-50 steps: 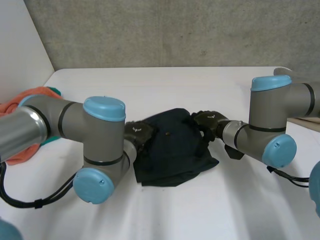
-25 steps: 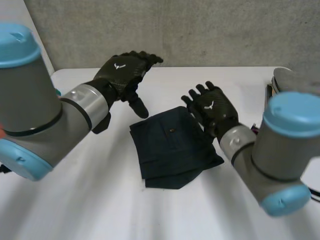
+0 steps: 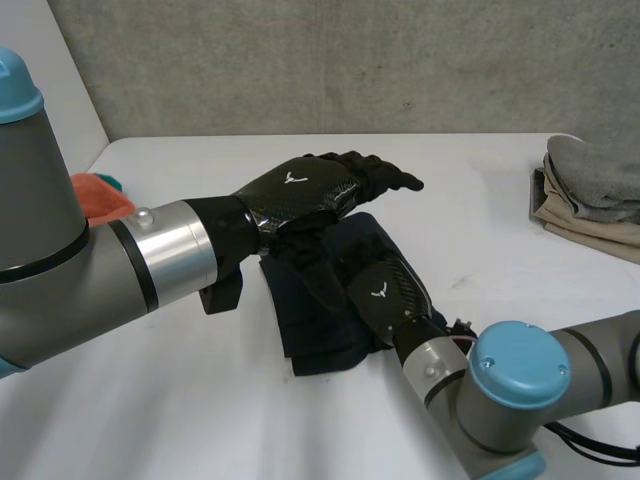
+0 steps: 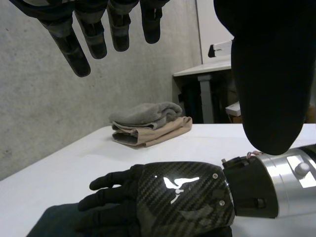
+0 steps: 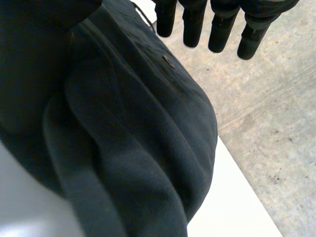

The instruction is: Fold the laundry.

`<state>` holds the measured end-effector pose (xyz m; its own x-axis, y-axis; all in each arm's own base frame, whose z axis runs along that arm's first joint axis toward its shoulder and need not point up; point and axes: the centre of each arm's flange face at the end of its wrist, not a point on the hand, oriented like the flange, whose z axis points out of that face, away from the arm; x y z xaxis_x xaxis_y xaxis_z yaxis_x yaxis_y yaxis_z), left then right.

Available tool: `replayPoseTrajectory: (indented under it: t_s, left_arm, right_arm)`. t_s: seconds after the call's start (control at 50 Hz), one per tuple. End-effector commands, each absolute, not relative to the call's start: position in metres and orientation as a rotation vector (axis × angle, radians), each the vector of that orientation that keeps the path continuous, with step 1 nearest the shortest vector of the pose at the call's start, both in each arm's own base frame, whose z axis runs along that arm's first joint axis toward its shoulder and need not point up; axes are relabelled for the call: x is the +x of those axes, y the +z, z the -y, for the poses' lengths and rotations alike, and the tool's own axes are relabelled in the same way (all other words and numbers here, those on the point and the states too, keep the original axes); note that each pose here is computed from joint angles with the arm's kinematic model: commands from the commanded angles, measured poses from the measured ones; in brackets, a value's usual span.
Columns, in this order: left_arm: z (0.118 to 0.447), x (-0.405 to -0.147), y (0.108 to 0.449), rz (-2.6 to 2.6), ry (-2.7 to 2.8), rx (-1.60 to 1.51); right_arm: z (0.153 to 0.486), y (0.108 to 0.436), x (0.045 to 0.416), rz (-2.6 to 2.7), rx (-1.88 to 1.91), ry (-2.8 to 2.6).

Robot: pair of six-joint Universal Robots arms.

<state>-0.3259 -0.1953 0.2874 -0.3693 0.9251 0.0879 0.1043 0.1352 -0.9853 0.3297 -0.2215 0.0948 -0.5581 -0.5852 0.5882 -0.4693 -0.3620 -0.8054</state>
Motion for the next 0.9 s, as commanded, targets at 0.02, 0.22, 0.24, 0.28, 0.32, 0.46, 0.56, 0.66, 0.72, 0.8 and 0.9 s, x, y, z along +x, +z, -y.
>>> replayPoseTrajectory:
  t_s: [0.02,0.22,0.24,0.28,0.32,0.46,0.56,0.66,0.72,0.8,0.9]
  left_arm:
    - [0.199,-0.324,0.291,1.621,1.346,-0.977]
    - [0.205,-0.321,0.301,1.597,1.396,-0.947]
    - [0.206,-0.32,0.304,1.591,1.405,-0.946]
    - [0.207,-0.32,0.31,1.573,1.429,-0.936]
    - [0.209,-0.32,0.315,1.561,1.449,-0.926]
    - [0.215,-0.319,0.339,1.51,1.531,-0.862]
    - [0.217,-0.319,0.348,1.48,1.565,-0.83]
    - [0.214,-0.321,0.348,1.46,1.564,-0.829]
    - [0.213,-0.323,0.344,1.468,1.55,-0.83]
    - [0.212,-0.327,0.33,1.488,1.52,-0.839]
    - [0.213,-0.332,0.317,1.503,1.494,-0.843]
  right_arm:
    - [0.231,0.093,0.344,-1.674,-1.417,-2.099]
    - [0.273,0.14,0.359,-1.552,-1.21,-2.178]
    - [0.284,0.155,0.358,-1.535,-1.138,-2.206]
    - [0.296,0.171,0.356,-1.522,-1.067,-2.226]
    - [0.315,0.195,0.35,-1.499,-0.967,-2.264]
    - [0.384,0.265,0.297,-1.471,-0.722,-2.505]
    - [0.432,0.295,0.233,-1.477,-0.551,-2.672]
    - [0.474,0.298,0.165,-1.492,-0.419,-2.732]
    - [0.503,0.278,0.119,-1.531,-0.389,-2.731]
    - [0.535,0.235,0.065,-1.59,-0.405,-2.708]
    - [0.557,0.154,0.027,-1.697,-0.51,-2.569]
